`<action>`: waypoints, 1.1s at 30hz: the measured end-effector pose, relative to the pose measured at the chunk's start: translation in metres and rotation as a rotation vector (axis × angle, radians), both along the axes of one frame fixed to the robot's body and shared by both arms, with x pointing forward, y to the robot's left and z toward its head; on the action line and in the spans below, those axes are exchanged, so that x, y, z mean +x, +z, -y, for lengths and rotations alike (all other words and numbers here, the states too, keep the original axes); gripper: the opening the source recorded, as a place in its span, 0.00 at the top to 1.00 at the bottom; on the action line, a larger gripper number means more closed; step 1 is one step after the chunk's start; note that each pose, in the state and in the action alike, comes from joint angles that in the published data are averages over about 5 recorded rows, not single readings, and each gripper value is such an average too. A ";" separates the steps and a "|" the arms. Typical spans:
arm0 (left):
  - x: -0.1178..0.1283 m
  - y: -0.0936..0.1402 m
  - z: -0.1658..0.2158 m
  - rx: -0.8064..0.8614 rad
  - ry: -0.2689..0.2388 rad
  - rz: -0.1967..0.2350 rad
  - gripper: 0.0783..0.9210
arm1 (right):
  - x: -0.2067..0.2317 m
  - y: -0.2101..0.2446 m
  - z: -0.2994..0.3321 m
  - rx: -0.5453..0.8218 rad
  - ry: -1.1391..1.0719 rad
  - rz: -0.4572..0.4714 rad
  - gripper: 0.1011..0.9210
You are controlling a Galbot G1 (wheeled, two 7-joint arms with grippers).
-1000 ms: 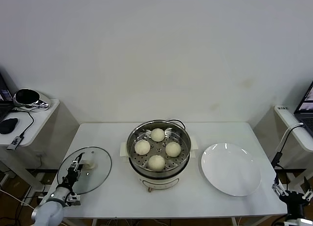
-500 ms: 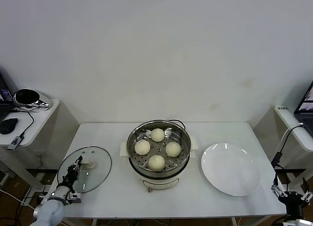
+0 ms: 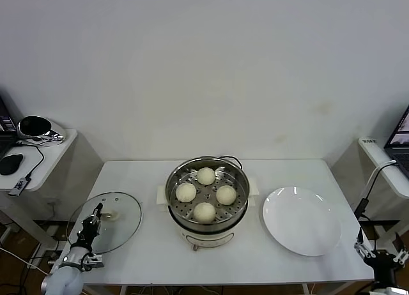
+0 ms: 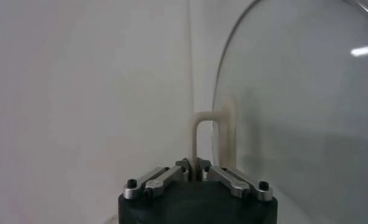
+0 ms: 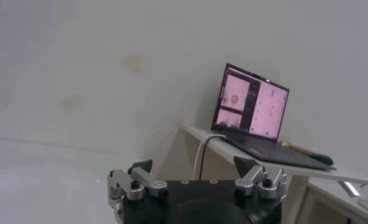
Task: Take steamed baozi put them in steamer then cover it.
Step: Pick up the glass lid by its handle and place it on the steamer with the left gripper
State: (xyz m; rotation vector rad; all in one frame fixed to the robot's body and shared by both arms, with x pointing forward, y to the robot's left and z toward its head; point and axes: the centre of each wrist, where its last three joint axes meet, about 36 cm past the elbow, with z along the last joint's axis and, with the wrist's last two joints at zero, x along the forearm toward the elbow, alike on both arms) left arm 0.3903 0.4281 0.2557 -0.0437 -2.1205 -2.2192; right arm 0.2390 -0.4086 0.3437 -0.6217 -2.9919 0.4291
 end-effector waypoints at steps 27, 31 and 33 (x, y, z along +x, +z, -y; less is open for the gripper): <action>-0.056 0.192 0.056 -0.057 0.054 0.123 0.92 | 0.009 -0.007 -0.029 -0.008 0.092 -0.011 0.12; -0.049 0.208 0.084 -0.076 0.020 0.104 0.92 | 0.011 -0.008 -0.036 -0.006 0.105 -0.014 0.12; -0.045 0.213 0.099 -0.088 0.003 0.095 0.92 | 0.012 -0.009 -0.040 -0.004 0.111 -0.014 0.12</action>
